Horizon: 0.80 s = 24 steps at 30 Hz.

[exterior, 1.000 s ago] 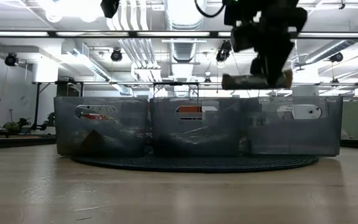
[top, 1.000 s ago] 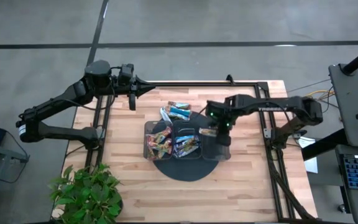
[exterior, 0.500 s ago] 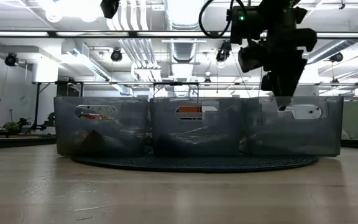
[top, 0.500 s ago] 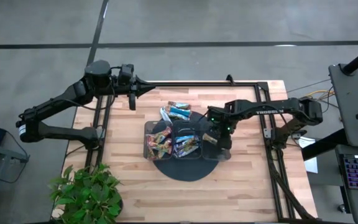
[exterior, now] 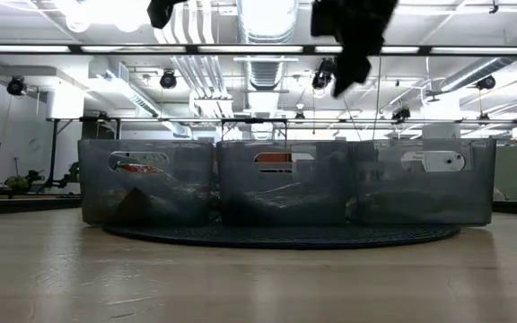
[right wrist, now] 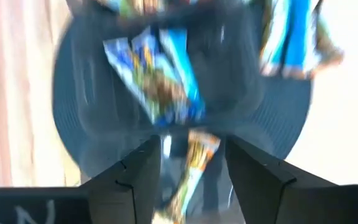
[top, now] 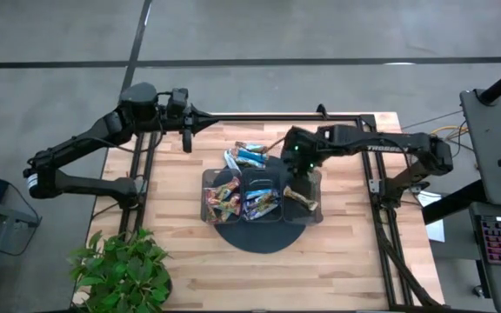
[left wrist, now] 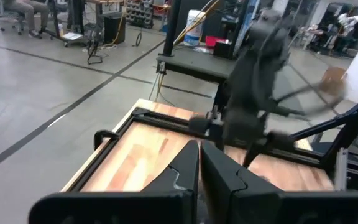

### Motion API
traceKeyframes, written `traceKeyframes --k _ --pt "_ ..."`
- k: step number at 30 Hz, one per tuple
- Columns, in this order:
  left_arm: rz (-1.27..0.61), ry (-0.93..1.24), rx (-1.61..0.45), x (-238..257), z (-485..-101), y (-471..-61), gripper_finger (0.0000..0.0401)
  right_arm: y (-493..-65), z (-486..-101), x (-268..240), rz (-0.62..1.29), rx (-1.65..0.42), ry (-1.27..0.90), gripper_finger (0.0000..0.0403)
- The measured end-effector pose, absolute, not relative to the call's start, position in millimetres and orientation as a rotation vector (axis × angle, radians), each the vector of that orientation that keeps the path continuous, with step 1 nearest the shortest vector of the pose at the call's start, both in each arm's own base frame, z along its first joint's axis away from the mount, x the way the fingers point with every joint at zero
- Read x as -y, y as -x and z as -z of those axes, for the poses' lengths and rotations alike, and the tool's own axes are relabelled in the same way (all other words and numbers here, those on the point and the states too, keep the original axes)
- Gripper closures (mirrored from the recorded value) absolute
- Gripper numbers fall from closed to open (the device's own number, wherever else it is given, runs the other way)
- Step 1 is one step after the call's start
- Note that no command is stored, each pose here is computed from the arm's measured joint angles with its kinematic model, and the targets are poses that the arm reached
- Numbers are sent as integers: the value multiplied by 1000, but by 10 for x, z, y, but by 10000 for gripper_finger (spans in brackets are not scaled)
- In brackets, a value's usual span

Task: Pick and place Granola Bars by type
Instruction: Put the yellow granola bar into the right black bin

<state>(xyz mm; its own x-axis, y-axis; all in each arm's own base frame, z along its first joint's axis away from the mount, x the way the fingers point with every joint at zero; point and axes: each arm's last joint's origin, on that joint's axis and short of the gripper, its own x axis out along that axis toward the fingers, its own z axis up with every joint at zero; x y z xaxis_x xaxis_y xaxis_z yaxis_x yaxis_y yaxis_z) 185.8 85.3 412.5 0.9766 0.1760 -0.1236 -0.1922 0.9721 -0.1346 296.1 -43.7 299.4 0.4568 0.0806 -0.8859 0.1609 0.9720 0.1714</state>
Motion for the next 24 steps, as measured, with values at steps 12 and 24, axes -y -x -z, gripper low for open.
traceKeyframes --k 12,24 --pt "-260 127 -303 -1163 -4348 -2024 367 -2885 -3637 633 128 -874 -228 235" --pt "-282 89 -512 -1571 -4340 -2529 182 -2541 -3813 613 247 -800 -205 235"
